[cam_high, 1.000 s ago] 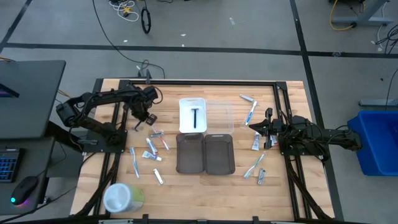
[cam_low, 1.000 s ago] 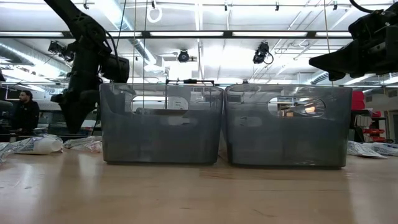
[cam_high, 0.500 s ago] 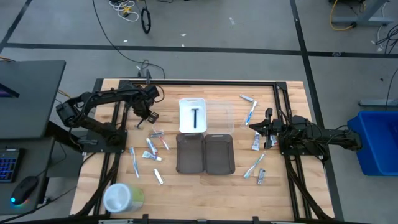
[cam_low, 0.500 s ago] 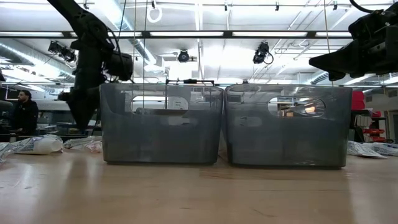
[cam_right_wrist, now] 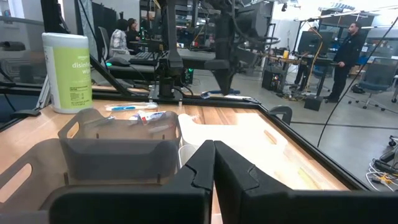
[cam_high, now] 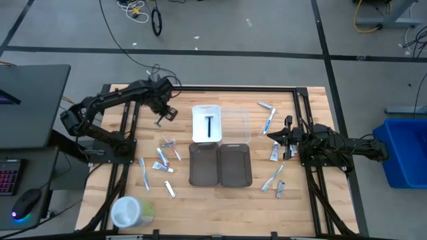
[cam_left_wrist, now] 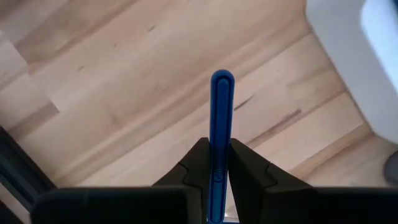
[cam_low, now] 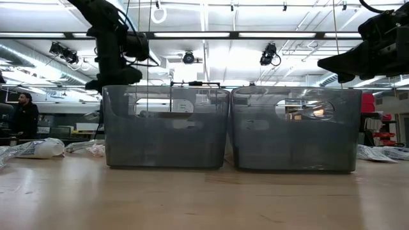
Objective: Pick & Place Travel size toiletries
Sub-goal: Put the blue razor into the white bin
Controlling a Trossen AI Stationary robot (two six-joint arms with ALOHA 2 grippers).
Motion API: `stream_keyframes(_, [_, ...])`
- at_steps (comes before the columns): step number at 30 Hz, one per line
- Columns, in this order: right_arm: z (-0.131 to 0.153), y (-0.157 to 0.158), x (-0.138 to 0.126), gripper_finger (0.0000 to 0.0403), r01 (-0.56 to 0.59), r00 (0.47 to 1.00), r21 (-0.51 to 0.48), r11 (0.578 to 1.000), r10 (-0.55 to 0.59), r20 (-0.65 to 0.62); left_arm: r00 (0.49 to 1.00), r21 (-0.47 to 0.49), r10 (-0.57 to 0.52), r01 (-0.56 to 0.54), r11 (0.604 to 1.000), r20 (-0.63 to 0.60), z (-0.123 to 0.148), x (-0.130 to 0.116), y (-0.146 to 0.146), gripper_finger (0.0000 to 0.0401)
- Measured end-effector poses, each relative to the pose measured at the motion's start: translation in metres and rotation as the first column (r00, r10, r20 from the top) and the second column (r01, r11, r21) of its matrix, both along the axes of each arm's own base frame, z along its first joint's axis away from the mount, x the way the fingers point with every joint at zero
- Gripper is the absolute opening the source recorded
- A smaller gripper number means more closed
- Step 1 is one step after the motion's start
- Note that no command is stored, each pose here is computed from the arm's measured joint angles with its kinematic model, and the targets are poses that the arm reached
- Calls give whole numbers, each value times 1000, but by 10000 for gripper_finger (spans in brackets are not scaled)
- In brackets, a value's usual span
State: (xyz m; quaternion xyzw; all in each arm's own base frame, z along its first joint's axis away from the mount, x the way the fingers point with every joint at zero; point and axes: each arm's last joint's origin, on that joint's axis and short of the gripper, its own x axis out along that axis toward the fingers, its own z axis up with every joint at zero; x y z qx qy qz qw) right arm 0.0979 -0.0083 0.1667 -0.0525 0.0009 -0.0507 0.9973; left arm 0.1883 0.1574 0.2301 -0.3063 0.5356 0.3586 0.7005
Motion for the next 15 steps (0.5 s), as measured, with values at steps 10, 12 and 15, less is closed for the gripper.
stream_keyframes(10, [0,0,0,13,0,1000,0,1000,0,0,999,43,-36,35,998,30,6,10,-3,51])
stream_keyframes(12, [0,0,0,14,0,1000,0,1000,0,0,998,55,-41,38,998,51,8,13,-5,51])
stream_keyframes(15, [0,0,0,13,0,1000,0,1000,0,0,994,78,-60,53,996,89,16,20,-5,52])
